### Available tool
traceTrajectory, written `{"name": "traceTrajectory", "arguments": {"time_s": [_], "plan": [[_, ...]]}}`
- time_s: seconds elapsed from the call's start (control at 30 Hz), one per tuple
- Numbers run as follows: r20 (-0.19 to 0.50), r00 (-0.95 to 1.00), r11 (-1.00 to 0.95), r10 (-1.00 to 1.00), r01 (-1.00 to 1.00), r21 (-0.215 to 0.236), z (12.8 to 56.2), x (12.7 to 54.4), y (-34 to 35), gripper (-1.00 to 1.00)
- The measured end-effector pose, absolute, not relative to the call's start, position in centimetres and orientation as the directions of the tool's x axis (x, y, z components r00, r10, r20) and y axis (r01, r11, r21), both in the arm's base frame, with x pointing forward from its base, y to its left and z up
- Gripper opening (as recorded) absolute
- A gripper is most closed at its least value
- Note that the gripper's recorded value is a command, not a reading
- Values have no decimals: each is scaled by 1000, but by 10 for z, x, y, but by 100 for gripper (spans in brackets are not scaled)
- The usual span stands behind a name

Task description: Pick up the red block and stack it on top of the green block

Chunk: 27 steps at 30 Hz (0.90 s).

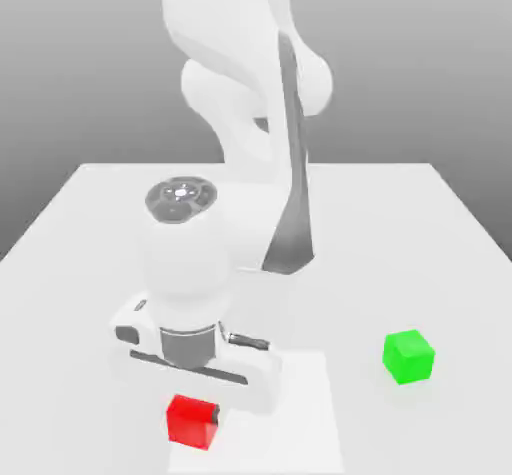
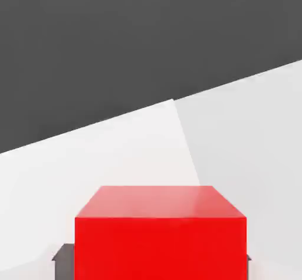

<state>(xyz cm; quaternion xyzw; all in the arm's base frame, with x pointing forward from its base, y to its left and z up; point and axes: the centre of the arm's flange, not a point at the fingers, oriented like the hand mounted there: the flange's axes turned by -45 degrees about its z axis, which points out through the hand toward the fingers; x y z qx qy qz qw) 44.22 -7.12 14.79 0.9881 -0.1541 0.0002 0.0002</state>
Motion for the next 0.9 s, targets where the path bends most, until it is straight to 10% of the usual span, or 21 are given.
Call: {"name": "traceTrajectory", "arguments": {"time_s": [0.37, 0.9], "plan": [[-3, 971, -971, -238, -238, -33, 225, 431, 35, -100], [5, 989, -989, -146, -146, 1, 228, 327, 217, -100]]}}
